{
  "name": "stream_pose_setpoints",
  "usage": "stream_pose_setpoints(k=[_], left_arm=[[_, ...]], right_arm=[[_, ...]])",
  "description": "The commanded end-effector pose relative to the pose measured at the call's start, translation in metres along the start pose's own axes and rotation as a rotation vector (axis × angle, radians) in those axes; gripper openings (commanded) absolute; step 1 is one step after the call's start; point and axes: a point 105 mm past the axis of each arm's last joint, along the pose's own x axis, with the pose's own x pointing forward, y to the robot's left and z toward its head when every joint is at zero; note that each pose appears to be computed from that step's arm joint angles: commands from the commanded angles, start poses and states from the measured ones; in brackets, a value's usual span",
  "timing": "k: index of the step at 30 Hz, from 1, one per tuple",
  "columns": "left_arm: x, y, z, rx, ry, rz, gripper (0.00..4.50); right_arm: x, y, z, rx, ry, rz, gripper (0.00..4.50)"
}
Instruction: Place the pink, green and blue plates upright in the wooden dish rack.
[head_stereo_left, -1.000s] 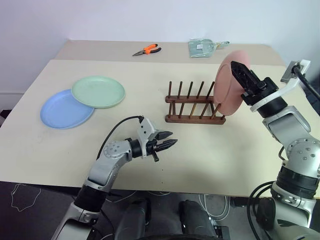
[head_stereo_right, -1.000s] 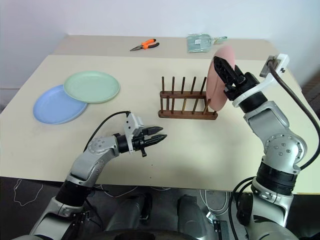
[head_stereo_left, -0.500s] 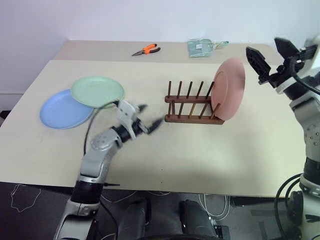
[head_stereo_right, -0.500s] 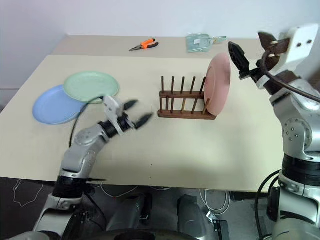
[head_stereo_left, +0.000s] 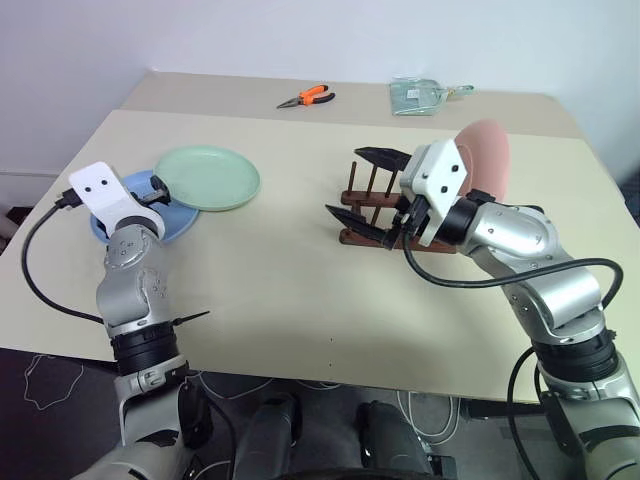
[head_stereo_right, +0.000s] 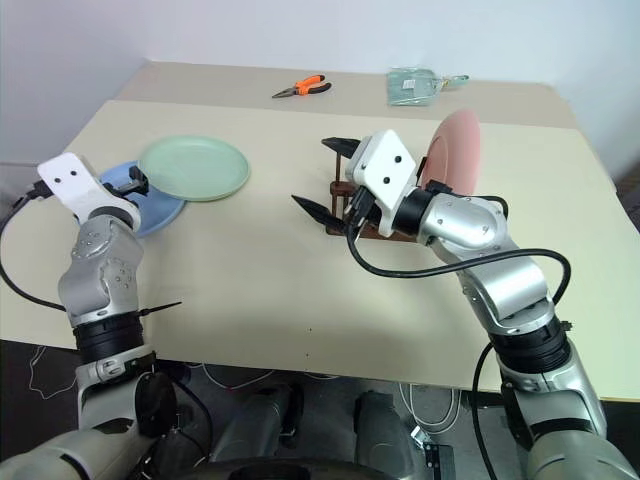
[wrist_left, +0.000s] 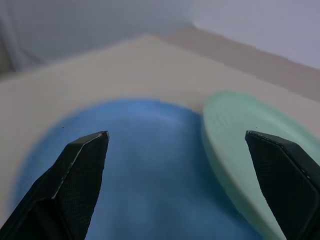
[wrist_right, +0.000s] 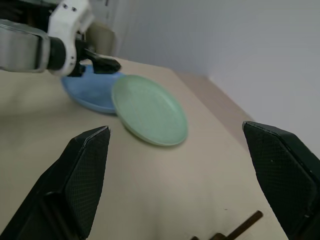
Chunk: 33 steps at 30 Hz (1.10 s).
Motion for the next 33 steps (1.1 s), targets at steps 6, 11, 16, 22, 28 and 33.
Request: stream_pose_setpoints(k=[6,11,16,22,28,33], left_arm=[[0.023,-0.014,-0.005,-0.26,0.138,-0.136,3.66],[0.026,-0.023,0.0,-0.307,0.127,-0.176,1.27],[0.009,-0.048,0.028,-0.284,-0.006,-0.346,0.04],[-0.042,-0.112,0.044,-0.181,-0.075,-0.642,0.04],[-0.099,-0.178,0.043,-0.208,-0.038,-0.907,0.04],[-0.124,-0.2,0.04,-0.279,0.014,-1.011,0.04]], right_arm=[[-0.003,0.008,0.001,-0.021,-0.015,-0.022,4.5],[-0.007,0.007,-0.003,-0.005,-0.002,-0.051,4.5],[-0.009,0.004,-0.003,0.004,0.001,-0.063,4.5],[0.002,0.006,0.0,-0.147,0.011,-0.045,4.5],[0.029,0.002,-0.001,-0.437,0.039,-0.036,4.5],[0.044,-0.009,-0.013,-0.597,0.092,-0.045,4.5]])
